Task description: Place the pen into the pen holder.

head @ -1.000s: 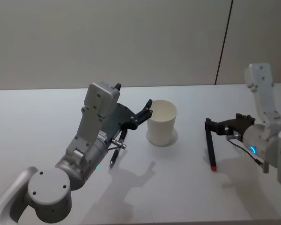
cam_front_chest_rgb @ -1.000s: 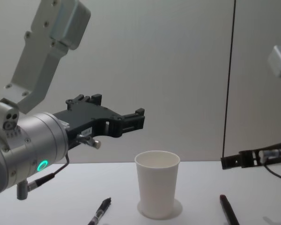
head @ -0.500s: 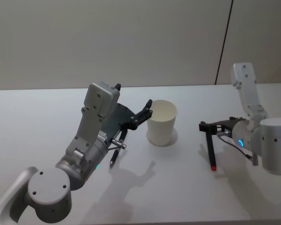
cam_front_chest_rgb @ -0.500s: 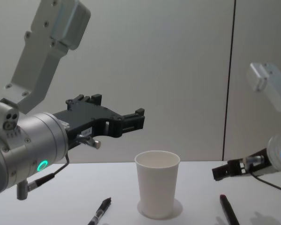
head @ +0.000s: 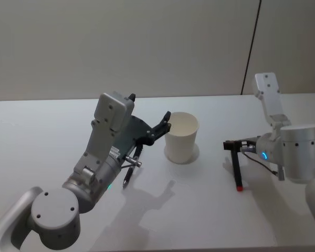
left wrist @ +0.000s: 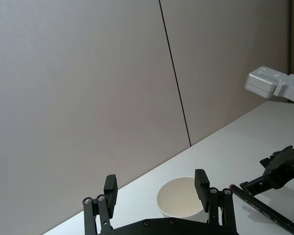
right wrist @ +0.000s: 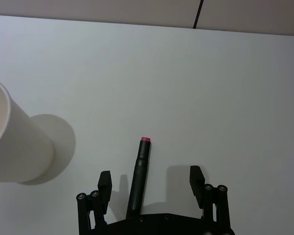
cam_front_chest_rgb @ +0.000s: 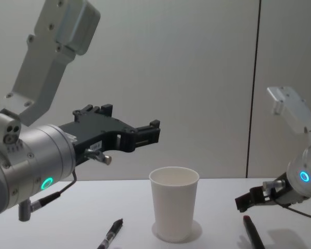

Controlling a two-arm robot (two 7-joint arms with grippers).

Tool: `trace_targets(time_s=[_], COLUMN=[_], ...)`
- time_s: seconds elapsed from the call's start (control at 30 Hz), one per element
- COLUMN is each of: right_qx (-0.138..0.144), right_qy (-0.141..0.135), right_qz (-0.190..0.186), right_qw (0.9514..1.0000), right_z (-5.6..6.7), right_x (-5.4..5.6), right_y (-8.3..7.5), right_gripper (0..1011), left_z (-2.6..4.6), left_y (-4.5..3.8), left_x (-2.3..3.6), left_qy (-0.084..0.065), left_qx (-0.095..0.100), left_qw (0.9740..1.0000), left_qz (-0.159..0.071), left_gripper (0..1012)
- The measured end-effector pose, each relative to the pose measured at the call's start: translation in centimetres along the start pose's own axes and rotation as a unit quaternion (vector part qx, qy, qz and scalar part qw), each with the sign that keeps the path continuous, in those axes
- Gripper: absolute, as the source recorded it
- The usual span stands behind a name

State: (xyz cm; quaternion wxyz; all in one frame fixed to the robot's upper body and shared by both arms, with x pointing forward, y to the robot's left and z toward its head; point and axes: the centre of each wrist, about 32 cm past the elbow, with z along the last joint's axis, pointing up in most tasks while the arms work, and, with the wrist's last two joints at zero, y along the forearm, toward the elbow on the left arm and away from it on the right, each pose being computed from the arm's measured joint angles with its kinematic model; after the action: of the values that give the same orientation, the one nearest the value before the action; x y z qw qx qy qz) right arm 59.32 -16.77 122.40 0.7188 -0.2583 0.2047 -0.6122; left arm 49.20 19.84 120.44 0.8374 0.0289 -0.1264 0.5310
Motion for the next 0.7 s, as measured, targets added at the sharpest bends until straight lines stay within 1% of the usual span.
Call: trace_targets(time_s=[0.27, 0.7], right_qx=[-0.016, -0.028], right_qy=[-0.002, 0.0], right_qz=[-0.007, -0.007], right_qw=[0.9999, 0.9996], right_z=[0.5, 1.1], right_x=[0.0, -0.3], right_y=[1.1, 2.5], right_gripper=[1001, 1001], left_z=[0.0, 0.0], left_y=[0.0, 0.0], left_x=[0.0, 0.0], left_qy=[0.0, 0.0], left_qx=[0.0, 0.0], left_qw=[1.0, 1.0], left_qz=[0.0, 0.0], left_gripper=[1004, 1004])
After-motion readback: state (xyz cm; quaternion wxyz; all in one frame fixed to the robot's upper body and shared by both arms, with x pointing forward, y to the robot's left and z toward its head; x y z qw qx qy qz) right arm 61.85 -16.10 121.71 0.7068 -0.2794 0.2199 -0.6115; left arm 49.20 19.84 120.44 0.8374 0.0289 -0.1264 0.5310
